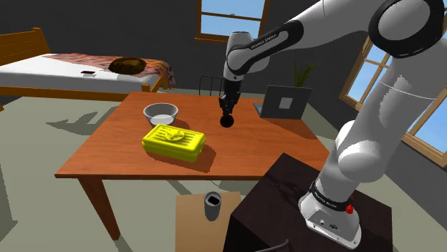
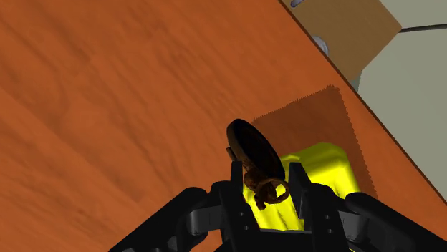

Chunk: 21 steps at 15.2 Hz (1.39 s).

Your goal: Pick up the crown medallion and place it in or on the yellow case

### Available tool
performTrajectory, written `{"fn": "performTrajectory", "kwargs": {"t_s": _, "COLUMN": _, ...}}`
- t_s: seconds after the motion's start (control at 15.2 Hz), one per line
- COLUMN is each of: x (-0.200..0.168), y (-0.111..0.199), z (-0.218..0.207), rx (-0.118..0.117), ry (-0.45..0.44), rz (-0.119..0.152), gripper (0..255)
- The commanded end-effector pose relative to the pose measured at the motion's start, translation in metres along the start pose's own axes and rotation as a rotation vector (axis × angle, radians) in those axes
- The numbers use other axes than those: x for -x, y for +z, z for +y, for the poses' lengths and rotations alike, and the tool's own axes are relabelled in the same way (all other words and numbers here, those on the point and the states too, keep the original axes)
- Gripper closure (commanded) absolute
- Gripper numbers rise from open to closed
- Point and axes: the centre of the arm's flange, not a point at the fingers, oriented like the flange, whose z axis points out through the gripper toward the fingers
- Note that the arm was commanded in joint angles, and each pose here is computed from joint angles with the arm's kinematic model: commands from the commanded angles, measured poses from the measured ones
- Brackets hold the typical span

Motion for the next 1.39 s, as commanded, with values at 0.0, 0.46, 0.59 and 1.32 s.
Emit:
{"fn": "performTrajectory", "kwargs": {"t_s": 0.0, "x": -0.023, "y": 0.000, "z": -0.015, "rx": -0.001, "ry": 0.000, "rz": 0.000, "gripper": 255}}
{"fn": "performTrajectory", "kwargs": {"t_s": 0.46, "x": -0.102, "y": -0.007, "z": -0.062, "rx": -0.001, "ry": 0.000, "rz": 0.000, "gripper": 255}}
{"fn": "performTrajectory", "kwargs": {"t_s": 0.59, "x": -0.125, "y": -0.009, "z": -0.075, "rx": -0.001, "ry": 0.000, "rz": 0.000, "gripper": 255}}
{"fn": "performTrajectory", "kwargs": {"t_s": 1.32, "x": -0.236, "y": -0.013, "z": -0.139, "rx": -0.001, "ry": 0.000, "rz": 0.000, "gripper": 255}}
